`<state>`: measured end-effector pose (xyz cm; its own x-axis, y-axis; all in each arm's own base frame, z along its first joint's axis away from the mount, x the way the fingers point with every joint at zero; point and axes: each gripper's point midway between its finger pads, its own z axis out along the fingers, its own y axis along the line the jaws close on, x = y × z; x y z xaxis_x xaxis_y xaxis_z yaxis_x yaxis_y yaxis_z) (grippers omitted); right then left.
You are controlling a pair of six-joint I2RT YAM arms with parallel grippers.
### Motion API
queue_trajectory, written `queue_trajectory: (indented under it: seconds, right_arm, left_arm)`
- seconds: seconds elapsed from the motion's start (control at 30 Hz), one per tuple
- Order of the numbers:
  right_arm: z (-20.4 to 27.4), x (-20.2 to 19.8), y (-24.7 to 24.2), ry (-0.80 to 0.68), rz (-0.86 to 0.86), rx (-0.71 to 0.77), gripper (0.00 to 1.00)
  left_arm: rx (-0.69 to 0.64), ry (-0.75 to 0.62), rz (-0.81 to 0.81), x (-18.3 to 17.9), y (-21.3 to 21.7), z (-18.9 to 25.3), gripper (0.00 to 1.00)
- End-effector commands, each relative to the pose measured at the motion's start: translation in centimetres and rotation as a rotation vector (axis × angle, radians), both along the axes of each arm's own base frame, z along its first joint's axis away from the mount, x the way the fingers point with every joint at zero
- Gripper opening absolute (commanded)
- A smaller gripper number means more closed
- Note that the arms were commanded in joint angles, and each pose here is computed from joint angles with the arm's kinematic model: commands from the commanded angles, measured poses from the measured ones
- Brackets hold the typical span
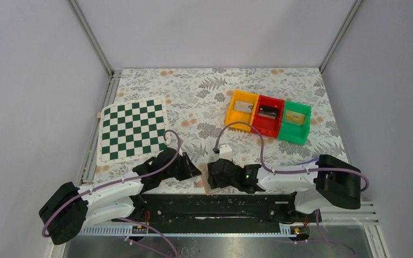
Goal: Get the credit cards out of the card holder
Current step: Remove the credit card from the card holder.
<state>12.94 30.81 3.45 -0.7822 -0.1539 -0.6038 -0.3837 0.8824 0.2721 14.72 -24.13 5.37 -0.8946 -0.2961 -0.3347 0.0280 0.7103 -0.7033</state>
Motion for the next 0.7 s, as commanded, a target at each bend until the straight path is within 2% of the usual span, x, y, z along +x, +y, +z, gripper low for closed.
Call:
queue_trajectory:
  seconds: [0.0,0.2,0.43,0.67]
  right_arm:
    - [2.3,0.5,2.1,0.036,-0.024,0.239,0.55]
    - [3.0,0.5,1.6,0.071,-0.025,0.399,0.53]
    - [4.1,0.3,1.7,0.08,0.005,0.471,0.54]
    - [4.0,0.3,1.6,0.101,0.008,0.48,0.54]
  left_arm:
    - [-0.024,-0.048,-0.009,1.1,-1.1,1.5,0.2]
    - [-0.034,-0.041,-0.029,1.3,-1.9,1.0,0.2]
    - [-0.12,-0.053,-0.115,1.4,-4.5,2.7,0.19]
    - [-0.167,-0.051,-0.146,1.3,-5.5,3.1,0.19]
